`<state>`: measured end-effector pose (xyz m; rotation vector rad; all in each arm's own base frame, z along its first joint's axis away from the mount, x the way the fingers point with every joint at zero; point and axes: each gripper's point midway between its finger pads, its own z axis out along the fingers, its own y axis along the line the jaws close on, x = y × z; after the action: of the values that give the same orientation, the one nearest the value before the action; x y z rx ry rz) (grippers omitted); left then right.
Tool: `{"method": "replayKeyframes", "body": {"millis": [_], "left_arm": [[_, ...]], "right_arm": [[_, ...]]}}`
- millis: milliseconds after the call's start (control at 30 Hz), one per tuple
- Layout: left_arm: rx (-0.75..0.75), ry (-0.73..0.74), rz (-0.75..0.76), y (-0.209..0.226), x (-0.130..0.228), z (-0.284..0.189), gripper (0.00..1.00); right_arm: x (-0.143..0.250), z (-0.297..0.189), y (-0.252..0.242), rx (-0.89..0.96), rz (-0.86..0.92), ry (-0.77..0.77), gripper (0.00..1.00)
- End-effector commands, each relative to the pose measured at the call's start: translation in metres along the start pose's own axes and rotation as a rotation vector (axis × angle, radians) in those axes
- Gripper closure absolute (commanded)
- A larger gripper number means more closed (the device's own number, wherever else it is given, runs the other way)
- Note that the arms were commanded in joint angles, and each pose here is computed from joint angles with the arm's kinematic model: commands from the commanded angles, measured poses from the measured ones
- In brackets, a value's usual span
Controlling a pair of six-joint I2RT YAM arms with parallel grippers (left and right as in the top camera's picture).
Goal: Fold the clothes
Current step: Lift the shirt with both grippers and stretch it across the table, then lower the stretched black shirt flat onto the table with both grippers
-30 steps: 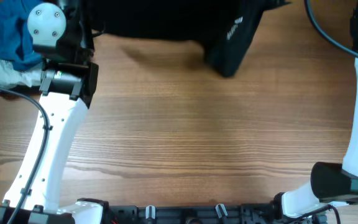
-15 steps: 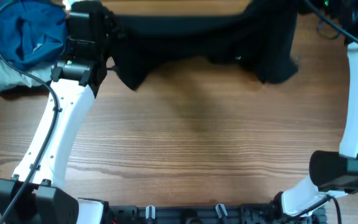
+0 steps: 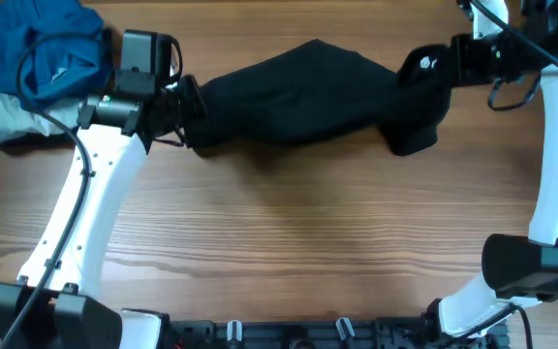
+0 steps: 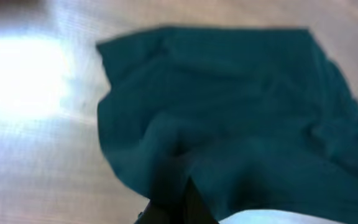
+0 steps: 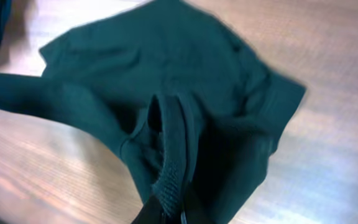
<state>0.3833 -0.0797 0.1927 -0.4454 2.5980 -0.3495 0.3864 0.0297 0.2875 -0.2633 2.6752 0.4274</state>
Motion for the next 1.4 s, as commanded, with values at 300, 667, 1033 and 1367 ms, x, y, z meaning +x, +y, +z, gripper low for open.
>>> {"method": "replayKeyframes", "body": {"millis": [300,667,1033,1367], "left_arm": [[-0.013,0.246,-0.019,0.012,0.061,-0.025,0.96],[-0.128,0.429,-0.071,0.042,0.113,-0.018,0.96],[-0.146,0.608,-0.178,0.066,0.181,0.014,0.92],[-0.117,0.566,-0.164,0.061,0.171,0.02,0.35]], "right_arm": [[0.055,0.019,0.005,-0.053,0.137,0.193,0.96],[0.148,0.061,0.013,-0.132,0.202,0.446,0.96],[0.209,0.106,0.013,-0.159,0.273,0.582,0.96],[0.203,0.118,0.008,-0.145,0.293,0.533,0.51]]}}
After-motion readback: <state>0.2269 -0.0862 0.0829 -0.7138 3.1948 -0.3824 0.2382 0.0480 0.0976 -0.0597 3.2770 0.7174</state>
